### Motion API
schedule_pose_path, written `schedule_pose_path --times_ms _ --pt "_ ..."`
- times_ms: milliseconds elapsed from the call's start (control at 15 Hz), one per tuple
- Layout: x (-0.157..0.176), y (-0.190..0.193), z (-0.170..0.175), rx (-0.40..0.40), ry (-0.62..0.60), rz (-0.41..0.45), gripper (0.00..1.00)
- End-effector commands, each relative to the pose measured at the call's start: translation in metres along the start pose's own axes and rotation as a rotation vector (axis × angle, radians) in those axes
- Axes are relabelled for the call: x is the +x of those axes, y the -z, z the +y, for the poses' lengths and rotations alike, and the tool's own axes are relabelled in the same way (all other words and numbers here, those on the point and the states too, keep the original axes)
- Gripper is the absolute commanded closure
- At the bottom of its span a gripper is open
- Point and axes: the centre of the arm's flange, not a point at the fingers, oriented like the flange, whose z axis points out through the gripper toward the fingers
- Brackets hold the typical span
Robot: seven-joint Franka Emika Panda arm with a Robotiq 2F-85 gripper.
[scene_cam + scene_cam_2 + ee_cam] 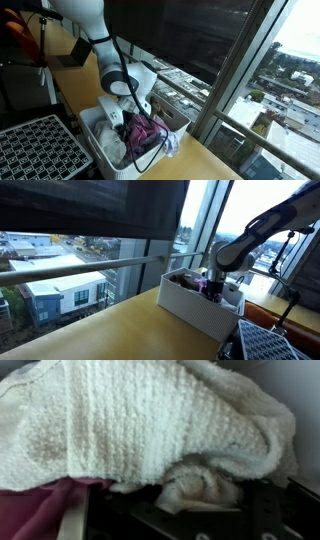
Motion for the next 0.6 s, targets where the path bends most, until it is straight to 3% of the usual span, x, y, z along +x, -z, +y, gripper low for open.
schedule_pose_path --times_ms 0,400,533 --pt "-0.037 -0.001 -0.013 -0.012 0.016 0.008 0.57" --pt "-0.066 0.051 -0.063 -0.002 0.047 0.065 0.99" --pt "-0.077 0.088 -0.086 -0.014 0.06 0.113 1.0"
